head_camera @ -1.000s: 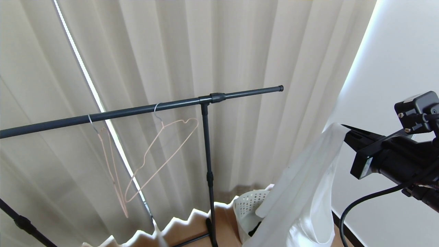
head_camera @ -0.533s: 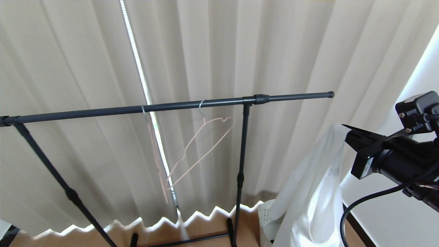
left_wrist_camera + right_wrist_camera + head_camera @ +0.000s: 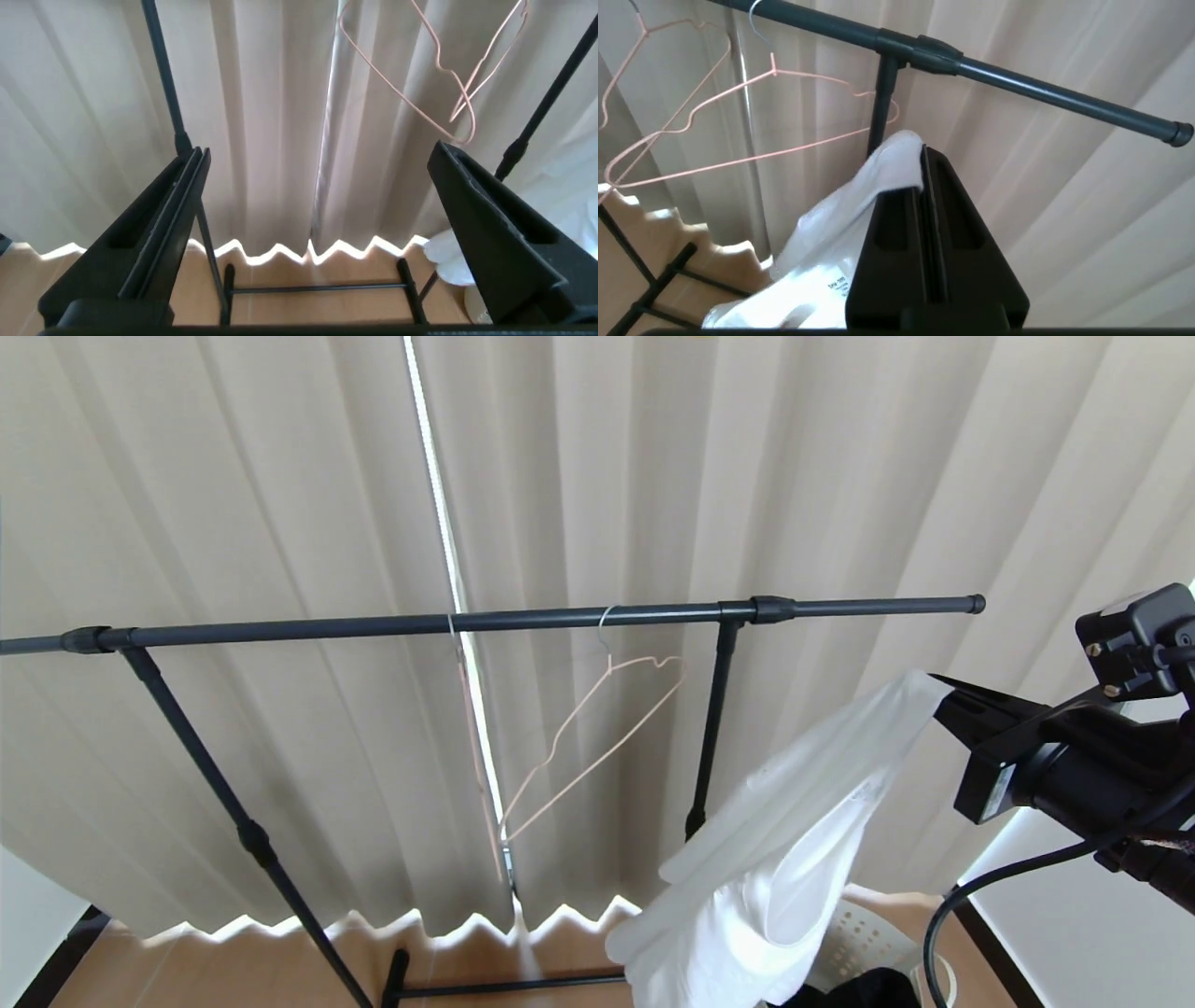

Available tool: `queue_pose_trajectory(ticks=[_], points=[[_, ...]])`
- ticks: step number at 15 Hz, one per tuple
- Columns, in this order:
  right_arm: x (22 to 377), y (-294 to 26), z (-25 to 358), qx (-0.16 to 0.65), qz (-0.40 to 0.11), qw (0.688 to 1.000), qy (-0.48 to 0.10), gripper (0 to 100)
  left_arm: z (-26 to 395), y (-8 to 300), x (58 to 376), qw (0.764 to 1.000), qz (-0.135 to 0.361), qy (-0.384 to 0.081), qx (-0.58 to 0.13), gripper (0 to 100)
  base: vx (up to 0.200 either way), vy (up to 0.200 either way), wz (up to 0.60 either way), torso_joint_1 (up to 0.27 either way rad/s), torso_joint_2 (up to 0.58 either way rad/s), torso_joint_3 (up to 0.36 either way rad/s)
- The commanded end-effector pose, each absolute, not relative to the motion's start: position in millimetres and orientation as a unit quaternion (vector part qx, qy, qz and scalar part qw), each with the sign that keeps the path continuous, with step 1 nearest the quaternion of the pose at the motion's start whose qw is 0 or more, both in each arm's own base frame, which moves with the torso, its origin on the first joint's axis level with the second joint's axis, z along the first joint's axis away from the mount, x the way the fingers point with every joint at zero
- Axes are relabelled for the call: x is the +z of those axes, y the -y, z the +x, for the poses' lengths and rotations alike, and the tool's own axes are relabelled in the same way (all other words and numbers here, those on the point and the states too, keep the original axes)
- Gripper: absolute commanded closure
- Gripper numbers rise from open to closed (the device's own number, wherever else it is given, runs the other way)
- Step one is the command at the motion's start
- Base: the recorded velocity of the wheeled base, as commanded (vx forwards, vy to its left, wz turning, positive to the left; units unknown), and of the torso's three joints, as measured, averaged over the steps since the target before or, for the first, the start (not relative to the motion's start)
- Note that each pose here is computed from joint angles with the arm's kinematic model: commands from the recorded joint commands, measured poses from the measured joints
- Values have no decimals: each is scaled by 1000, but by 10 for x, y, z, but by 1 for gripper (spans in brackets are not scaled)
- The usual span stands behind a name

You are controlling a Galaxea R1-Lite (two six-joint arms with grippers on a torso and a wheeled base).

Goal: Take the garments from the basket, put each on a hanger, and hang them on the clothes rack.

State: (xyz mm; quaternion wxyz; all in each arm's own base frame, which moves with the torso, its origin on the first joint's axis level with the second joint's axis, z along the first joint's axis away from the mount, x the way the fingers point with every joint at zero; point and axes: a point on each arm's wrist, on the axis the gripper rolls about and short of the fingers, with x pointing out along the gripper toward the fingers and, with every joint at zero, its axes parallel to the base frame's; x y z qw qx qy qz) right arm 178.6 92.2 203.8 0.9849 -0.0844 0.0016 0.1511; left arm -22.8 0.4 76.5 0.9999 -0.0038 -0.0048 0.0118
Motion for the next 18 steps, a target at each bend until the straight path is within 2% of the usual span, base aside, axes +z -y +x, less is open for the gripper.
queue_pose_trajectory(ticks=[1,5,15,18], points=[[2035,-924,1789,151,-85,985,-2,100,-228,-4,766,1000,-4,5,12,0,-200,0,0,12,7,2],[2031,-923,1788,151,-85,985,-3,100,-228,-4,766,1000,-4,5,12,0,-200,0,0,-10,4,6],[2031,-923,1788,151,-86,985,-3,100,-228,-4,766,1000,-4,5,12,0,0,0,0,0,0,0],[1971,-934,1783,154,-108,982,-12,100,-228,-4,764,1000,-2,5,11,0,0,0,0,0,0,0]])
